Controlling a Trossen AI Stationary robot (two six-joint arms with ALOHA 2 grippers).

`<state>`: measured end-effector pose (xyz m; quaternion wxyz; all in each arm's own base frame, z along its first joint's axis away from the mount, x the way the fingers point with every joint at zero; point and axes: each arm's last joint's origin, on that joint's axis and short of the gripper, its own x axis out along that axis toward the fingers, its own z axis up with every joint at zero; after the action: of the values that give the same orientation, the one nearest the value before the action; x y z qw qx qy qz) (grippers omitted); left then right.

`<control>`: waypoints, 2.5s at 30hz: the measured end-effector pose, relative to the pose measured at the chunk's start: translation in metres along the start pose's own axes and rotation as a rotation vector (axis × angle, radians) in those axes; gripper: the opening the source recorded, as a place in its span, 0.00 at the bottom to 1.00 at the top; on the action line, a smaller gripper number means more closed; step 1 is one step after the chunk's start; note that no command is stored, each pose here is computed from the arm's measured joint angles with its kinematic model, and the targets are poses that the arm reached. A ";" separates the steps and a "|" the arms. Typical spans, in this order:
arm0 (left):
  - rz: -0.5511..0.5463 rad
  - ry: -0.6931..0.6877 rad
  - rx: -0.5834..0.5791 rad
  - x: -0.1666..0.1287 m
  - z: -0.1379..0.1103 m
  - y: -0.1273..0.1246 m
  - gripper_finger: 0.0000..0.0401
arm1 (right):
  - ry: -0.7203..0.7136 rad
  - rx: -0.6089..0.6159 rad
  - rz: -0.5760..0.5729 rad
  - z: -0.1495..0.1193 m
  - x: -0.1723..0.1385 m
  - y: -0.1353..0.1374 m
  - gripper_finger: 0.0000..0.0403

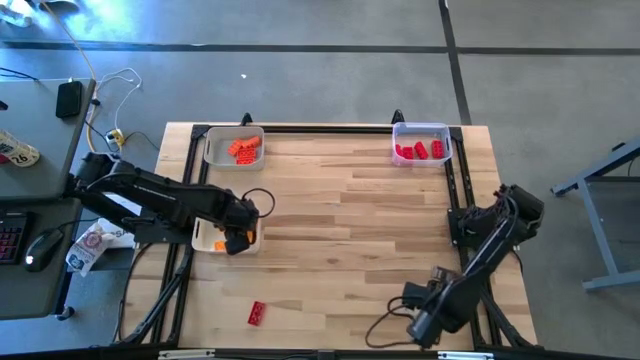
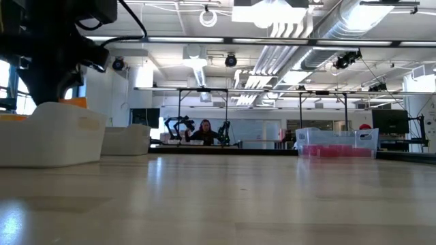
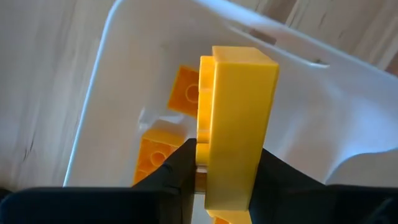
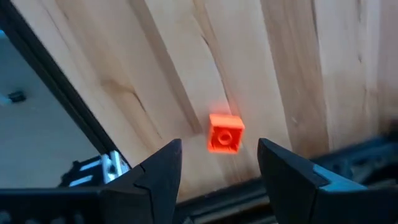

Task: Sort & place blocks by color
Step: Put the yellow game piece into the white bin, then put the orange game piece into the gray bin

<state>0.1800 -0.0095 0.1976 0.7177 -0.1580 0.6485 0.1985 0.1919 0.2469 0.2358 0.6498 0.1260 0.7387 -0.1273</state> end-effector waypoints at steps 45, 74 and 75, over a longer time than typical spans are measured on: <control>-0.026 0.097 0.003 0.011 0.003 -0.005 0.49 | -0.016 -0.008 -0.027 -0.047 0.073 -0.005 0.48; -0.004 0.075 0.005 0.011 0.004 -0.005 0.49 | -0.096 0.076 0.040 -0.034 0.101 -0.013 0.29; -0.004 0.075 0.005 0.011 0.004 -0.005 0.49 | -0.101 0.077 0.041 -0.033 0.101 -0.013 0.29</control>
<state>0.1865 -0.0111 0.1865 0.6936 -0.1648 0.6752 0.1895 0.1443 0.2480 0.1401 0.6834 0.1594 0.6968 -0.1484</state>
